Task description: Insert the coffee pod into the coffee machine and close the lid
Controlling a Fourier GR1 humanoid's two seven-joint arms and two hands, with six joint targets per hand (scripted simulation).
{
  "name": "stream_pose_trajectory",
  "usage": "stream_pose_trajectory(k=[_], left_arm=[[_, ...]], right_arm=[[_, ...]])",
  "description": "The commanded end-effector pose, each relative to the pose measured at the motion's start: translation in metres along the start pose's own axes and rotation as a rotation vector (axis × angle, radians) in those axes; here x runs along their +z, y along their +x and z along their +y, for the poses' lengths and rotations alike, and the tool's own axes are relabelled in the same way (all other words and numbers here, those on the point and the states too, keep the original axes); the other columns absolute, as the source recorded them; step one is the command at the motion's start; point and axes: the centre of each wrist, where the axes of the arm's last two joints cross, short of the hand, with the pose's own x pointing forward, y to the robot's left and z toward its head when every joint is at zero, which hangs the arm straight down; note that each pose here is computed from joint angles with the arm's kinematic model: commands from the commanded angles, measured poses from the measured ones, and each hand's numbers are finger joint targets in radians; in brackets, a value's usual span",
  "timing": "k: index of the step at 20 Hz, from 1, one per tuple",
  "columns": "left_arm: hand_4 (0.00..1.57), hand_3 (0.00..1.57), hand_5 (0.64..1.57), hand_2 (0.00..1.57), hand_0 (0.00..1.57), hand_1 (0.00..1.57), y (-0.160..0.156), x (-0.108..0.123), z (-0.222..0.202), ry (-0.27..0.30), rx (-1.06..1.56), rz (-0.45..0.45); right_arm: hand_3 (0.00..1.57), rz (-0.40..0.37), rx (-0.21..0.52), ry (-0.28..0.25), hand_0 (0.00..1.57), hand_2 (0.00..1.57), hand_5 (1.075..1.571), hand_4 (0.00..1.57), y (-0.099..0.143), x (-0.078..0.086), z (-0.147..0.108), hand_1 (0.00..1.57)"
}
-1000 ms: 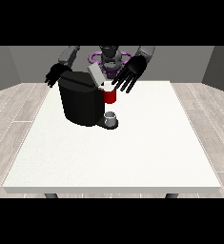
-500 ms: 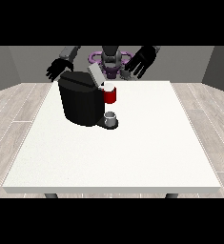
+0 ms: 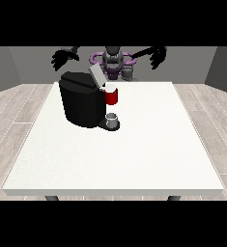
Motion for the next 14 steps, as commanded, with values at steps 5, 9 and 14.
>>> stream_pose_trajectory(k=[5,9,14], left_arm=[[0.09,0.0,1.571,0.0,0.0,0.0,-0.044,0.027,-0.035,0.041,0.237,0.071],[0.0,0.0,1.571,0.0,0.0,0.0,-0.045,0.034,-0.041,0.004,0.293,0.067],[0.14,0.0,1.571,0.0,0.0,0.0,-0.041,0.04,-0.023,-0.003,0.35,0.007]], right_arm=[[0.0,-0.087,0.032,0.107,0.0,0.0,1.571,0.0,0.05,-0.019,0.009,0.0],[0.0,-0.088,0.033,0.149,0.0,0.0,1.571,0.0,0.046,-0.019,0.007,0.0],[0.0,-0.133,0.092,0.187,0.0,0.0,1.571,0.0,0.069,-0.036,0.012,0.0]])
